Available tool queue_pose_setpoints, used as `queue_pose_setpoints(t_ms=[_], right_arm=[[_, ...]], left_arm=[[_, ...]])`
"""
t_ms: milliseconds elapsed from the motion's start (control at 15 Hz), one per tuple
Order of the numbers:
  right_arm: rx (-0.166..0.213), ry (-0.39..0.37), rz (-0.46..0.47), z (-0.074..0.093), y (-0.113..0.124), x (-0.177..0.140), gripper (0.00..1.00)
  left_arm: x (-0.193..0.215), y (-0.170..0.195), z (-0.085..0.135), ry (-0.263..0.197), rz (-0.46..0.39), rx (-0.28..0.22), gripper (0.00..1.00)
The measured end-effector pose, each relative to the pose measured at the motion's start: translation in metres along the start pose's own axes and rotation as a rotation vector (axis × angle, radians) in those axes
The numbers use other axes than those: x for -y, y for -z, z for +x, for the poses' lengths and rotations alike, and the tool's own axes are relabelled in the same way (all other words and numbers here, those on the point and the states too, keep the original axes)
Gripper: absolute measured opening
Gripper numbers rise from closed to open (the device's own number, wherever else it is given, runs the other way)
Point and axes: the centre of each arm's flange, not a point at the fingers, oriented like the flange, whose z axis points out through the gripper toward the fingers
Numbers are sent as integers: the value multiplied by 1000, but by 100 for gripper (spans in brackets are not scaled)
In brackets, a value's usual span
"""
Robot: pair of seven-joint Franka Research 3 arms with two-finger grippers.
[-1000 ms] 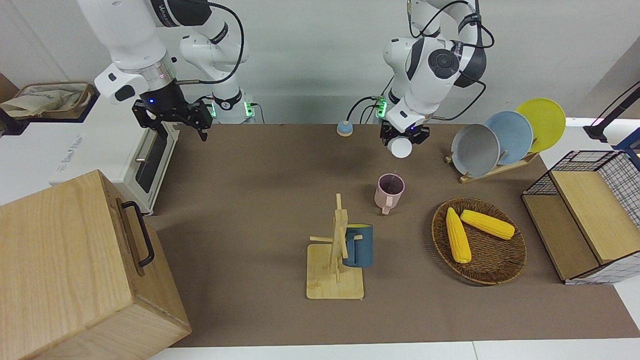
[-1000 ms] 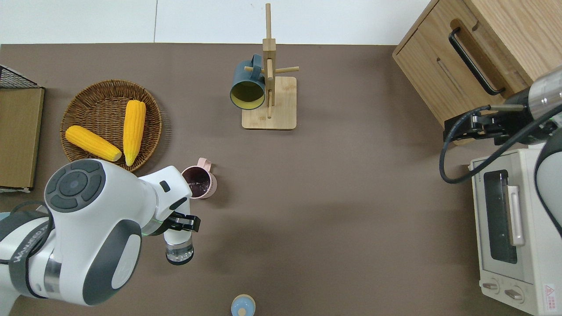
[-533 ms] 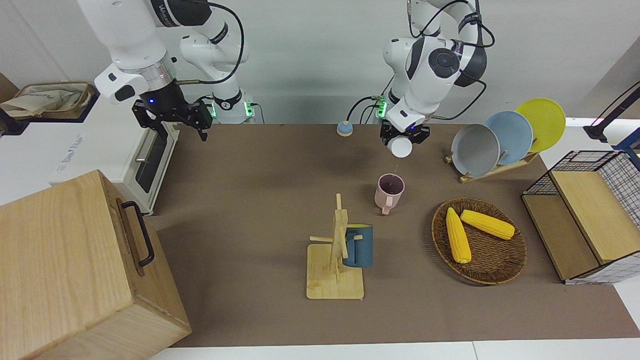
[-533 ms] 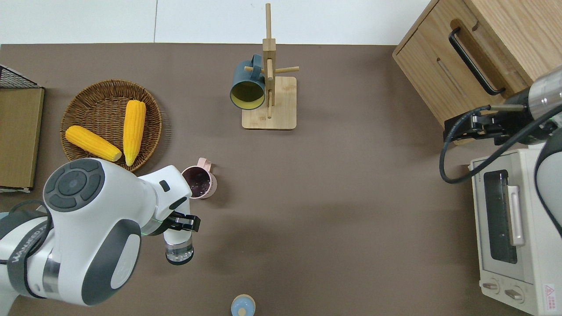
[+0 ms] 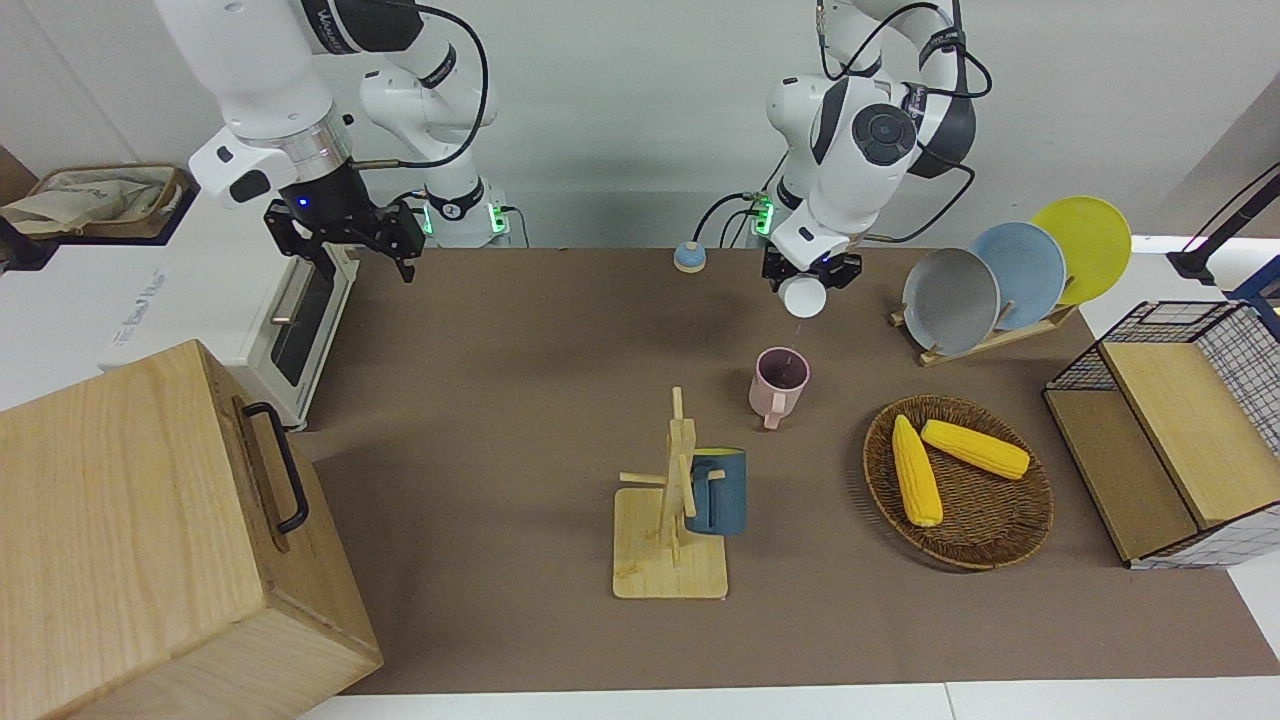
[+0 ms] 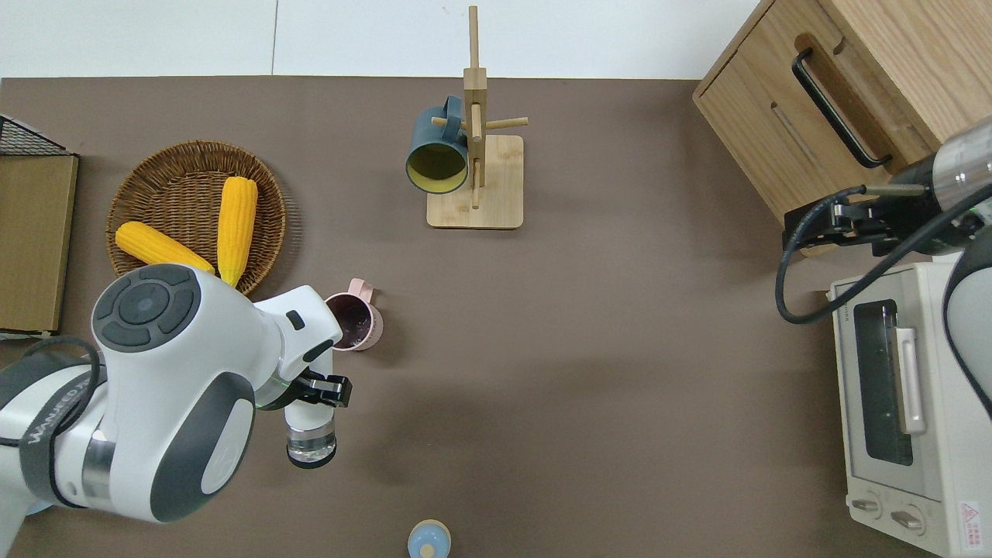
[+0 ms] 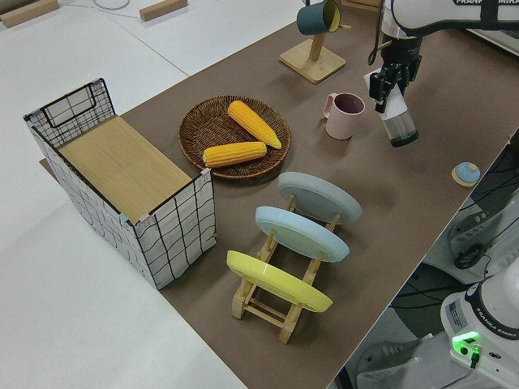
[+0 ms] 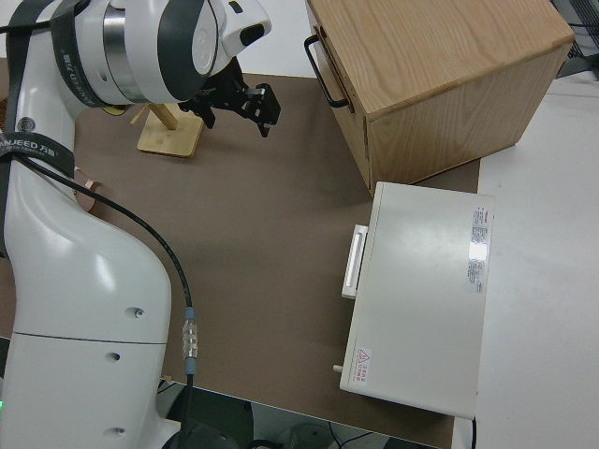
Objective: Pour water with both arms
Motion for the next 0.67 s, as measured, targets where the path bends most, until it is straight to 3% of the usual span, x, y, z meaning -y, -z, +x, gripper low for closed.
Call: queue_pose_setpoints(t_ms=[667], right_arm=[[0,0,0,0,0,0,100]], left_arm=[[-1,3,1,11,0,-6,64]])
